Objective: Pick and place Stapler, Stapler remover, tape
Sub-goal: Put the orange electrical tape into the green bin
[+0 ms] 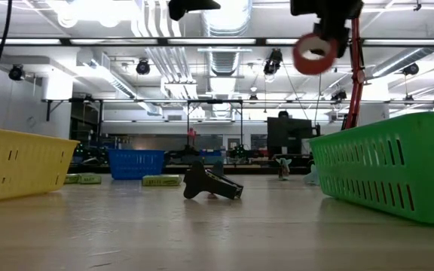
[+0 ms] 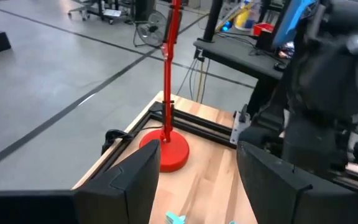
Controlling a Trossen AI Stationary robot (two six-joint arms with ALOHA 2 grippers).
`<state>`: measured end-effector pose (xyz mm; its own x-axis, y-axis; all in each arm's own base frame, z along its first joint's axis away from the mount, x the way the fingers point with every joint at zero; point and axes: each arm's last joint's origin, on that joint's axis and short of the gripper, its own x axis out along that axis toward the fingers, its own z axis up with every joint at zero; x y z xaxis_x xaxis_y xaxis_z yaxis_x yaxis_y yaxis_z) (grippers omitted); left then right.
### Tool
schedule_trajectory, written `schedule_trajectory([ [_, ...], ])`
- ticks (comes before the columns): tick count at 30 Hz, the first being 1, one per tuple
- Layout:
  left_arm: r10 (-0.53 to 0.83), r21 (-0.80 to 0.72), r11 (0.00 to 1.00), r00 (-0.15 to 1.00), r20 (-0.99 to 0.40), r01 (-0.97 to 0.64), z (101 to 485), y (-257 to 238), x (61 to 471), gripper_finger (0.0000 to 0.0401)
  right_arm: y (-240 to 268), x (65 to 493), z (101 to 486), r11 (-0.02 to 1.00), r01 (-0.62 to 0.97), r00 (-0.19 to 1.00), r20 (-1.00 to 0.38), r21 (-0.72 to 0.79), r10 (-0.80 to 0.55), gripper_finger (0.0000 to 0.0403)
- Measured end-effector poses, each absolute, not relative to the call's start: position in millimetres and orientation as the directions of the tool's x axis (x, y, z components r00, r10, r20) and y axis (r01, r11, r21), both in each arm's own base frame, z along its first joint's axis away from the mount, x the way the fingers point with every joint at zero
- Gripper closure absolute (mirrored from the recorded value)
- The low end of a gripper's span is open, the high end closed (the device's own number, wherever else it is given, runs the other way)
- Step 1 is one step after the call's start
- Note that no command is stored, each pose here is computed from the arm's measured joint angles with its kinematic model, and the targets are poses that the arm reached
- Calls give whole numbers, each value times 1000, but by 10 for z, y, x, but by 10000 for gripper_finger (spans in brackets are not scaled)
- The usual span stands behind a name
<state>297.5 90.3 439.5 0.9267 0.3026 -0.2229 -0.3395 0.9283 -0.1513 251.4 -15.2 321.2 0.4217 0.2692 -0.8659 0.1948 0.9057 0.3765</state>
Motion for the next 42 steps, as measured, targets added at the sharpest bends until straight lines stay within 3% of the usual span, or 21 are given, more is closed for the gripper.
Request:
schedule_trajectory([
  [24,302,-127,932,920,-249,-341,4286,912,3005,185,604,2962,2384,962,-96,14,-966,257,259,294],
  [35,302,-131,931,920,-250,-341,4284,912,3005,185,844,2954,2276,966,-129,-32,-974,225,222,294],
  [42,301,-130,931,917,-261,-342,4273,911,3003,185,866,2982,2384,975,-33,3,-975,220,221,294],
])
